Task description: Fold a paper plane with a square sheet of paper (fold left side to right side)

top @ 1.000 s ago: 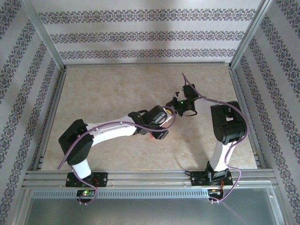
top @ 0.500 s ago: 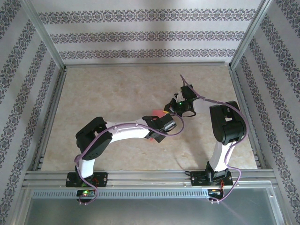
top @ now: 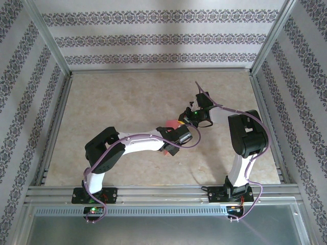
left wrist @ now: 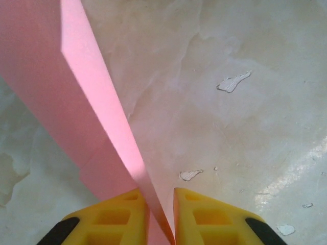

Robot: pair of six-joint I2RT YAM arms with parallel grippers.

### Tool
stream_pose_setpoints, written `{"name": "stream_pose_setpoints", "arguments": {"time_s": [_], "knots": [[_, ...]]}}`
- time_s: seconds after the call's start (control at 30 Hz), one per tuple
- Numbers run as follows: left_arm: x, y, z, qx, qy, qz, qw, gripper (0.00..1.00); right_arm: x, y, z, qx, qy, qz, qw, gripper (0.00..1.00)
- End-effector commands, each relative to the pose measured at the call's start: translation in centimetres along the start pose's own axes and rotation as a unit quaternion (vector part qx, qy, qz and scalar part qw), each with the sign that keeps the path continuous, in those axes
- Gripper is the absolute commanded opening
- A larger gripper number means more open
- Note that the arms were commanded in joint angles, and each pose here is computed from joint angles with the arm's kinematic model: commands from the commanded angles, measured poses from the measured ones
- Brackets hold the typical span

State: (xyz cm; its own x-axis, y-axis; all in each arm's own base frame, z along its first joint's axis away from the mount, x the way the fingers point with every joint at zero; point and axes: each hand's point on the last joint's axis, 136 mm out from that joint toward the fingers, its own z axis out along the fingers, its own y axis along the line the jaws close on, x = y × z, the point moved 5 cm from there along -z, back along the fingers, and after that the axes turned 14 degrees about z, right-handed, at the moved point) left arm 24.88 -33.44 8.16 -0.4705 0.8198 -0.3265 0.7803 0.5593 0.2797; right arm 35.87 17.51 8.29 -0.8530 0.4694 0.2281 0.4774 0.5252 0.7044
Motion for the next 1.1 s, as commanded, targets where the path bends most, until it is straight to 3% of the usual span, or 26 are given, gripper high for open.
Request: {"name": "stream_pose_setpoints", "arguments": {"time_s": [0.0, 0.27, 0.63, 0.77, 1.07], "knots": [[0.2, -0.6, 0.7, -0.002, 0.000, -0.011, 1.000, 0.15, 0.1, -0.2, 0.3, 0.018, 0.000, -0.007, 1.000, 0.00], [0.9, -1.0, 1.6, 0.008, -0.002, -0.037, 0.999, 0.09, -0.6, -0.5, -1.8, 0.024, -0.042, -0.018, 0.999, 0.20], [-0.2, -0.3, 0.6, 0.073, -0.056, -0.092, 0.992, 0.04, -1.8, -3.8, -9.6, 0.065, -0.136, -0.046, 0.988, 0.36], [-0.5, 0.5, 0.5, 0.143, -0.089, -0.149, 0.974, 0.02, -1.1, -4.3, -9.7, 0.050, -0.130, -0.067, 0.988, 0.38], [-0.7, 2.8, 1.1, 0.283, -0.140, -0.254, 0.914, 0.00, 0.4, -3.5, -8.2, 0.003, -0.113, -0.108, 0.988, 0.48]]}}
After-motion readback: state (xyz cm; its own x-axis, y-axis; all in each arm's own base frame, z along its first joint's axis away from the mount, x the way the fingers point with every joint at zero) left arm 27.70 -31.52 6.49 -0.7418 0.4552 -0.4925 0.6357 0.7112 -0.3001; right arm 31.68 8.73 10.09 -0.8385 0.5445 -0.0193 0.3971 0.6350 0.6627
